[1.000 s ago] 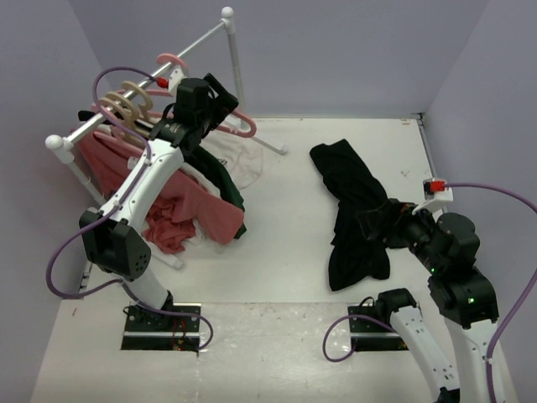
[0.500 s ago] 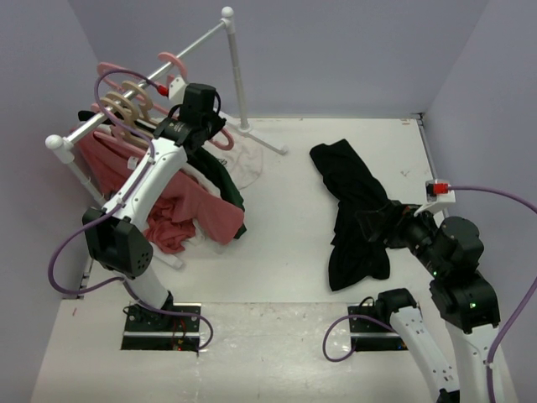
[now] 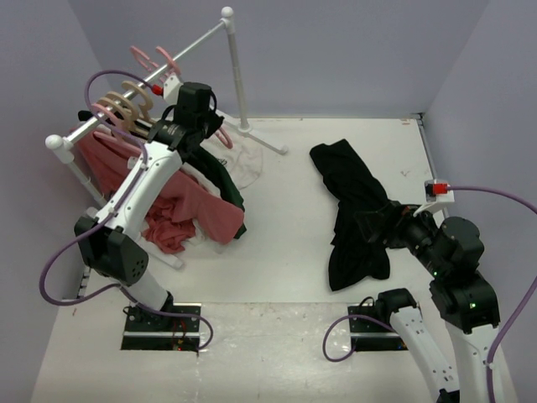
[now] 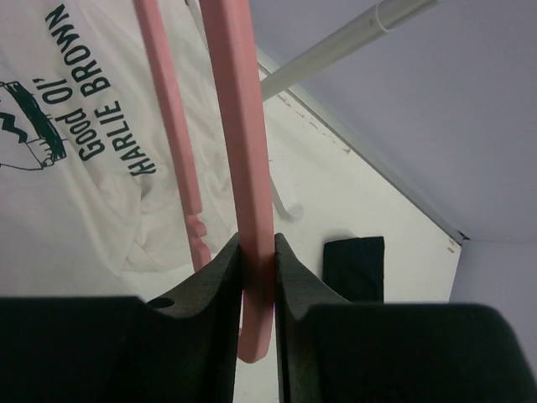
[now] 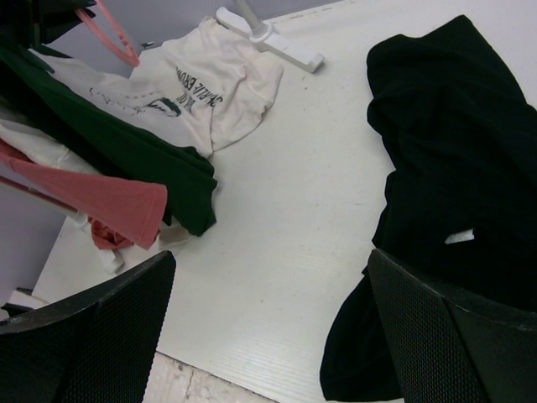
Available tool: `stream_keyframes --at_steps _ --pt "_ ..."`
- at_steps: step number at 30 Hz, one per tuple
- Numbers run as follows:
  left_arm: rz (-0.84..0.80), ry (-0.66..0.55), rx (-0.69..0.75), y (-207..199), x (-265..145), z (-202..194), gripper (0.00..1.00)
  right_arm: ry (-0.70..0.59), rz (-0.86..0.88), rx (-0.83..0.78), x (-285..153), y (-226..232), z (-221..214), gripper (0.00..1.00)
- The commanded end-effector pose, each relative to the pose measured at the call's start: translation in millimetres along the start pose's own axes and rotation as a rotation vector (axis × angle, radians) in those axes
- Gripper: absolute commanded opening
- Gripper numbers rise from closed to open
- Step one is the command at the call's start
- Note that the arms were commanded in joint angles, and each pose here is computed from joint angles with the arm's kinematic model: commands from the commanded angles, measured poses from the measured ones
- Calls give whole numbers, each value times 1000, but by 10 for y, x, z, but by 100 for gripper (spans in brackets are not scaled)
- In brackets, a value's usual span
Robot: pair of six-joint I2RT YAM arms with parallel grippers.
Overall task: Place the t-shirt on the hanger
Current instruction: Pick up the hanger from the clothesline.
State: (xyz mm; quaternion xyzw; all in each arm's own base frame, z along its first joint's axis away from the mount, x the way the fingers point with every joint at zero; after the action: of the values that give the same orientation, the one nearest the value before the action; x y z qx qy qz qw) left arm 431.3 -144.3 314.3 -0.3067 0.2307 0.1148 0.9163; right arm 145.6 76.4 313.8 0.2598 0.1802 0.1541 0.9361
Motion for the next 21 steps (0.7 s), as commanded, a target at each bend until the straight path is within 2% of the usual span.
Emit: stream_keyframes --at_steps 1,7,16,21 --pt "-123 -94 -84 -207 -428 367 0 -6 35 9 38 47 12 99" --pt "-234 -58 -75 -347 -566 340 0 -7 39 11 47 53 15 99" --pt "-399 37 -22 -431 -711 20 0 -11 28 11 40 45 32 99" --pt "-455 26 18 -428 -921 -27 0 -17 20 11 42 32 40 99"
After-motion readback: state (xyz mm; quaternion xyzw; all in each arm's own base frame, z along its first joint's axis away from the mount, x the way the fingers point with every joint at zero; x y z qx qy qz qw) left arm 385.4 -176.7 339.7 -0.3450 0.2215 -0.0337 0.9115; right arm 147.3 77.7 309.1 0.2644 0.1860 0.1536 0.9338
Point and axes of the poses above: each gripper's point midway between its finger pads, its own x axis out along the fingers, its own y axis along the line the jaws close on, z = x × y, the point moved 3 cm from there along -x, back along the fingers, and after that the axes turned 6 degrees about x, right-handed, at the moved point
